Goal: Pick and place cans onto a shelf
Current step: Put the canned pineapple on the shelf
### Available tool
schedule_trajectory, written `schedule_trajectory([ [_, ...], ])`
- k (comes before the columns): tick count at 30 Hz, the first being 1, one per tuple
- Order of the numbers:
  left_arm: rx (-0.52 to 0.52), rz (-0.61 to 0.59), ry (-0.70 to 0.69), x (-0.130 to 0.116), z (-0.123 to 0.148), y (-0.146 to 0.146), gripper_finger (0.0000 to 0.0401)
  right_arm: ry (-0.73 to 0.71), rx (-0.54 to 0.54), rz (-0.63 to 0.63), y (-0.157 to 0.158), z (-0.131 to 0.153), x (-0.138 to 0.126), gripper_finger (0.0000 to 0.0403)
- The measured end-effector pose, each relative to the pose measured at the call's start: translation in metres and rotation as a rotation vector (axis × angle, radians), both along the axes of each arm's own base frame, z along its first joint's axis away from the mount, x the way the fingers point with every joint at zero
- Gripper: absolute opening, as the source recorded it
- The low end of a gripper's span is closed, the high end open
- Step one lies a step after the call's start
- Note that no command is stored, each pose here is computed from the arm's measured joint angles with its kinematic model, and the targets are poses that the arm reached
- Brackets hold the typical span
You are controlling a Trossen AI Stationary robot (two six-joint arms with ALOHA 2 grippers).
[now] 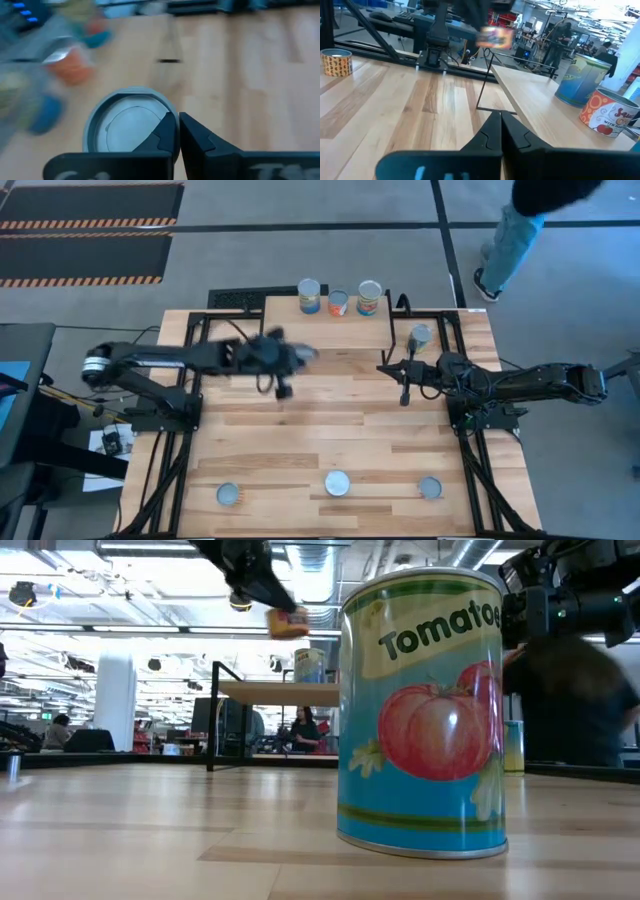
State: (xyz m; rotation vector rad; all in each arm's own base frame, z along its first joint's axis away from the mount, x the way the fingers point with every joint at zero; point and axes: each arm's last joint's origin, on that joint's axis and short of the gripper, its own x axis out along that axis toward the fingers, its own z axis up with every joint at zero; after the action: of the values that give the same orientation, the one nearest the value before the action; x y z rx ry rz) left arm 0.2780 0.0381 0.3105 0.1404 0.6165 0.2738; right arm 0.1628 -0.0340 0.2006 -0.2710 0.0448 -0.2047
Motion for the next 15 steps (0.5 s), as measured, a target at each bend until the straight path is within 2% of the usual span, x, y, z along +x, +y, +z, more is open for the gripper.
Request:
schedule_trajectory([
  [5,0.025,0.149,0.027,-0.02,0.004,0.051,0.0,-0.006,0.002,0.0,0.0,0.001,0.0,0.0008],
  [11,0.015,0.213,0.047,-0.025,-0.012,0.109,0.0,-0.006,0.002,0.0,0.0,0.001,0.0,0.0008],
  [15,-0.008,0.259,0.07,-0.025,-0.02,0.138,0.0,-0.01,0.001,0.0,0.0,0.001,0.0,0.0008],
])
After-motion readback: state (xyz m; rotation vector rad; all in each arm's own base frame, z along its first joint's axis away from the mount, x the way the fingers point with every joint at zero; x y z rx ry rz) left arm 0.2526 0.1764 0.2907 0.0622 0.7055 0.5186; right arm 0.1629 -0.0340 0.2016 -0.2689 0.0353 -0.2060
